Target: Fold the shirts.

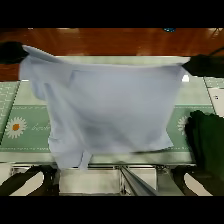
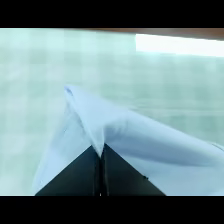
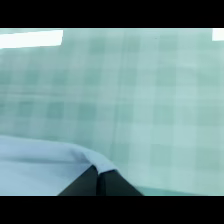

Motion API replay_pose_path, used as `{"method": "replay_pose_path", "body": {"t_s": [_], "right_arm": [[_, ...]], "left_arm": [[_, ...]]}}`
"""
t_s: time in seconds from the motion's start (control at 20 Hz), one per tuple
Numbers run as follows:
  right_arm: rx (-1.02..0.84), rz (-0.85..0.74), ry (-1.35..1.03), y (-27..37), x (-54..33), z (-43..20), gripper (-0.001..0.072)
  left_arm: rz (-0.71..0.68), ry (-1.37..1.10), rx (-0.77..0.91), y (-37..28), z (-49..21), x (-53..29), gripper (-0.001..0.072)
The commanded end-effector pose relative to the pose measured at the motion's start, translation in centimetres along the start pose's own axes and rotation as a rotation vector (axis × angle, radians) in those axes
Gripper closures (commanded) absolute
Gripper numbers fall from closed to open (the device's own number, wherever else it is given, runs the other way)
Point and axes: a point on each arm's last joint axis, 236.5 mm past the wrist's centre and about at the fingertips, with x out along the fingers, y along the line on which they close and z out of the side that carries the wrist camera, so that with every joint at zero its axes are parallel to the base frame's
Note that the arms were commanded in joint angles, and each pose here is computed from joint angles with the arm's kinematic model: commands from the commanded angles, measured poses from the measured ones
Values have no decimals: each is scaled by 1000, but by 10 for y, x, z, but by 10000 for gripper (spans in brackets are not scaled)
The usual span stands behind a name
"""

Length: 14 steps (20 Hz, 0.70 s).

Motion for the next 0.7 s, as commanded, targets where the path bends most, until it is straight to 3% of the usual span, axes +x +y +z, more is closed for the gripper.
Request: {"method": "replay_pose_path", "body": {"t_s": [0.0,0.35,0.4,0.45,0.5,0.65], "right_arm": [[105,41,60,-25,115,3,689],[269,131,59,-38,232,50,667],[313,157,45,-38,237,57,459],[344,181,37,-38,238,62,297],[374,197,34,-44,233,67,297],[402,197,86,-80,186,68,299]], "left_arm": [[-22,74,-105,24,-7,107,685],[-61,150,-227,36,-9,195,681],[-65,164,-236,35,-13,197,576],[-67,184,-240,35,-18,197,305],[-64,215,-235,38,-23,192,198],[39,403,-217,90,-50,150,198]]}}
